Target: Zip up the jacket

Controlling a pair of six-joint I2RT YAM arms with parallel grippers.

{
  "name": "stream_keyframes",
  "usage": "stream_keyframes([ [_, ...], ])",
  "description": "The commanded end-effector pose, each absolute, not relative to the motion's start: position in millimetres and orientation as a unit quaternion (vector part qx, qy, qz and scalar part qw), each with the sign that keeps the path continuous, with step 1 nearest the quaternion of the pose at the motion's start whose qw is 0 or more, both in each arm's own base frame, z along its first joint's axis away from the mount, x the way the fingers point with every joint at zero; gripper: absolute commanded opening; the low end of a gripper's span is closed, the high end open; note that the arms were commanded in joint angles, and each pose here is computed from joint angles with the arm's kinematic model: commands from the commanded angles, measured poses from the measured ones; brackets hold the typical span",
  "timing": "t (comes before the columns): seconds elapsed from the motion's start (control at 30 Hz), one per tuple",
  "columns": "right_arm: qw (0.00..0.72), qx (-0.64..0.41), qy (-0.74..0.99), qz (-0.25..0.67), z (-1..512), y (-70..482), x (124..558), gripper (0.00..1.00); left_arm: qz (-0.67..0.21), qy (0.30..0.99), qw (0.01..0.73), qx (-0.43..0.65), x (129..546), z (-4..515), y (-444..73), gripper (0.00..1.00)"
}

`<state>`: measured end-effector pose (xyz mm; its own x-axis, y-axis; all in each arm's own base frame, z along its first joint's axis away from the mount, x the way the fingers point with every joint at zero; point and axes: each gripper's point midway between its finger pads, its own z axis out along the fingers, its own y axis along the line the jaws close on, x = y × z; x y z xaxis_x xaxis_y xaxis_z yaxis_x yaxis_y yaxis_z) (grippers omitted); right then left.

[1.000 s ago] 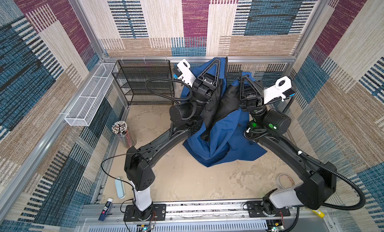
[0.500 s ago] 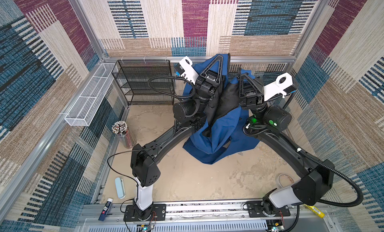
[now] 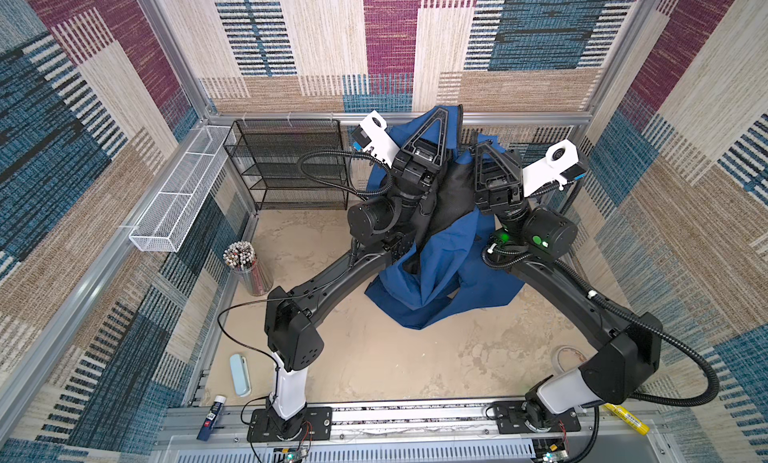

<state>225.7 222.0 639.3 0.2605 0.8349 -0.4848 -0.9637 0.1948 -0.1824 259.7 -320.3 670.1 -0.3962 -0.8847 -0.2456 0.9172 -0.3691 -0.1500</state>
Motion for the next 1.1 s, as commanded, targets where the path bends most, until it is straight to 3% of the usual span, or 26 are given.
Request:
stream_keyframes([
  [0.0,0.789,-0.252,-0.074,0.555,641.9,171.9,139.3,0.0,-0.829,0.1,0.545,0.07,246.1,676.9,-309.0,0.0],
  [1.07,0.772,-0.252,-0.067,0.58,642.5,174.1,143.5,0.0,-0.834,0.087,0.541,0.064,247.5,680.2,-310.2,0.0],
])
